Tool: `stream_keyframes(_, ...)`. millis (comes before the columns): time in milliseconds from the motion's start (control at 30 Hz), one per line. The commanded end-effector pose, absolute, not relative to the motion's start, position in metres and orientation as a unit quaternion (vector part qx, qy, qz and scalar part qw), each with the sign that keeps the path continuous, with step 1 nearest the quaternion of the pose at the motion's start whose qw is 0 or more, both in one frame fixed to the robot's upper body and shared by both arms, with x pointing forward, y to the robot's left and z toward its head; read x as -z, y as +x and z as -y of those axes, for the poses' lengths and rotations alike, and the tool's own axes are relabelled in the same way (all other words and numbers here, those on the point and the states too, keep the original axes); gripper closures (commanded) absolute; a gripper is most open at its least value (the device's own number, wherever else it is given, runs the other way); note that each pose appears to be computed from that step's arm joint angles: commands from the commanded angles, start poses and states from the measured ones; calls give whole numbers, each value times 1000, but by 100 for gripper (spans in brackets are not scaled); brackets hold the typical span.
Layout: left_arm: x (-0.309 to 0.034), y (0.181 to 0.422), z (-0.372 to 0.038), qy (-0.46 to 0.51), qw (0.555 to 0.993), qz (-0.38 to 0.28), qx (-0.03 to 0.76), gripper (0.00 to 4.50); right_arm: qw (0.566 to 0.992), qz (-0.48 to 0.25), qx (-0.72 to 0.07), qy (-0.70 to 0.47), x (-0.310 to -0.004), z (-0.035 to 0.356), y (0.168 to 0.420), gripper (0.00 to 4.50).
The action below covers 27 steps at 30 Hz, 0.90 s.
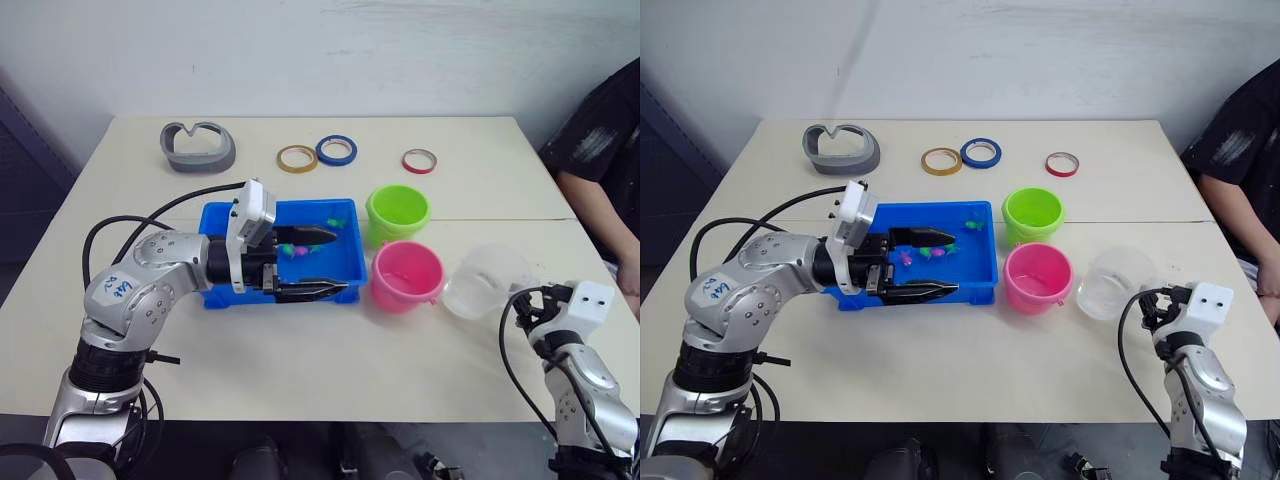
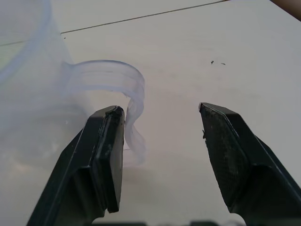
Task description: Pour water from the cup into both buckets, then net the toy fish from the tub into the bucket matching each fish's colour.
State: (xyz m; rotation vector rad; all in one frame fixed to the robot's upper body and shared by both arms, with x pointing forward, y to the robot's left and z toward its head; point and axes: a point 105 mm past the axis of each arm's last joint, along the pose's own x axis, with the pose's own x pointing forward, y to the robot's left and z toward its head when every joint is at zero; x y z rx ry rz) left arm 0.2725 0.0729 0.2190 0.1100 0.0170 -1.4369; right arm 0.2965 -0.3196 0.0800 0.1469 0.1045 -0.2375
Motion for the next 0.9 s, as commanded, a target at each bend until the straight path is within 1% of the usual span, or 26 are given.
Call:
stream_keyframes(33,-224,266,-70,63,747,10,662,0,989,-18,118,85,-93,321,299,313)
stream_keyframes(67,-224,266,-70,64,748,10,661,0,989,-15,117,91,-93,320,300,353)
stream_keyframes(100,-224,266,-71,64,748,10,660,0,988,-14,117,99,-93,320,300,381)
stream_keyframes(133,-224,266,-71,64,749,10,660,0,988,-13,117,103,-93,320,300,425)
stream_keyframes(167,-224,266,-71,64,749,10,659,0,987,-12,118,107,-93,319,300,440)
stream_keyframes(333,-223,265,-73,66,751,8,657,0,983,-4,124,134,-94,319,300,440)
stream_keyframes(467,-223,265,-74,66,751,6,657,0,983,15,125,137,-107,321,300,440)
stream_keyframes(600,-222,266,-75,62,752,4,656,0,992,51,105,56,-142,317,299,440)
stream_keyframes(700,-222,266,-76,61,752,3,656,0,994,64,90,-10,-164,312,299,440)
stream_keyframes(900,-221,267,-75,59,752,2,657,0,988,77,57,-124,-191,295,304,440)
